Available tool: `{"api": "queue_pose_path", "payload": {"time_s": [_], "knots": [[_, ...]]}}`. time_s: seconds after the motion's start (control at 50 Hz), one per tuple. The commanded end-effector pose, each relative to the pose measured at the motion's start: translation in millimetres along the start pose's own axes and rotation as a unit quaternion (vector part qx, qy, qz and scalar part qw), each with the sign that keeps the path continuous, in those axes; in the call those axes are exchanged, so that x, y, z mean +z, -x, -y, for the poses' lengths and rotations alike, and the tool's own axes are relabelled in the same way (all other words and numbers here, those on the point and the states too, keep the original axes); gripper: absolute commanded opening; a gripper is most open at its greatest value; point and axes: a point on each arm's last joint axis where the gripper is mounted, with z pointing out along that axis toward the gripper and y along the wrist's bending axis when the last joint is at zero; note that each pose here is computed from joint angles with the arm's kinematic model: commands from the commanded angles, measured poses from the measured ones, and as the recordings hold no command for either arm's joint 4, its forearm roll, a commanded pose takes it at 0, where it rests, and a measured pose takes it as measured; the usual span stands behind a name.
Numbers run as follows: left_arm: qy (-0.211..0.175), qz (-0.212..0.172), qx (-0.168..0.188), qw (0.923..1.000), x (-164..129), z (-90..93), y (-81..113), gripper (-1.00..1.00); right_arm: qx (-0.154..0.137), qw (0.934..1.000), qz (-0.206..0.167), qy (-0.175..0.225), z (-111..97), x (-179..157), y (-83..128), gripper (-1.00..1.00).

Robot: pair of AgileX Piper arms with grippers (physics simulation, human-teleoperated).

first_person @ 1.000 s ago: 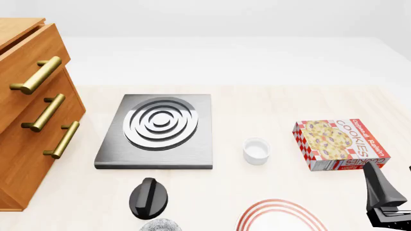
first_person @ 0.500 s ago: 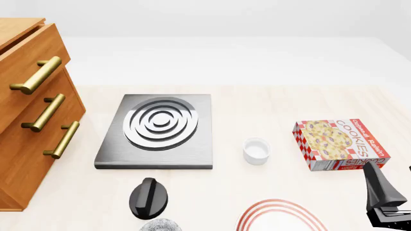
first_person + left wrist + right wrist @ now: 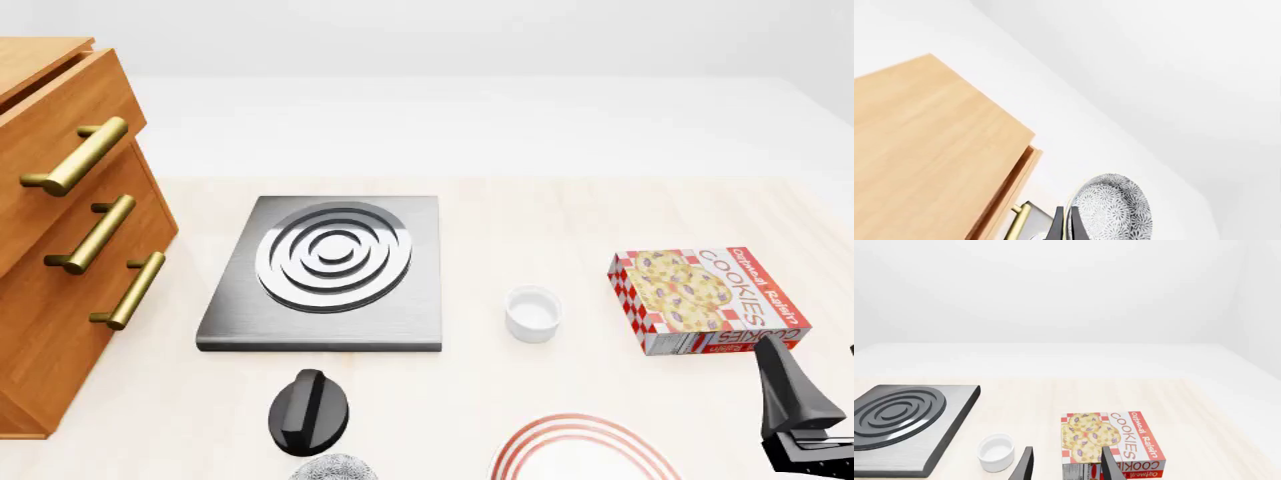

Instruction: Pick the akita bowl on the wooden cabinet and place it on the plate.

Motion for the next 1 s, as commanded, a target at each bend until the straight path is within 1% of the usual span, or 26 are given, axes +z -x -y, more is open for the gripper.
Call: {"api": "queue_pose_path", "payload": {"time_s": [0.02,0.42,0.7,1.0], "knots": [[-0.014,-0.009,0.006,0.9998,2.6,5.0,-4.7,-1.00,0.000,1.0000,0.000,0.000,0.0,0.0,0.0,1.00],[-0.027,-0.026,0.012,0.9992,6.6,10.2,-13.0,-1.00,0.000,1.0000,0.000,0.000,0.0,0.0,0.0,1.00],[-0.046,-0.037,0.019,0.9981,-4.6,17.4,-17.1,-1.00,0.000,1.0000,0.000,0.000,0.0,0.0,0.0,1.00],[-0.059,-0.054,0.026,0.9965,-7.3,20.8,-26.4,-1.00,0.000,1.0000,0.000,0.000,0.0,0.0,0.0,1.00]]}}
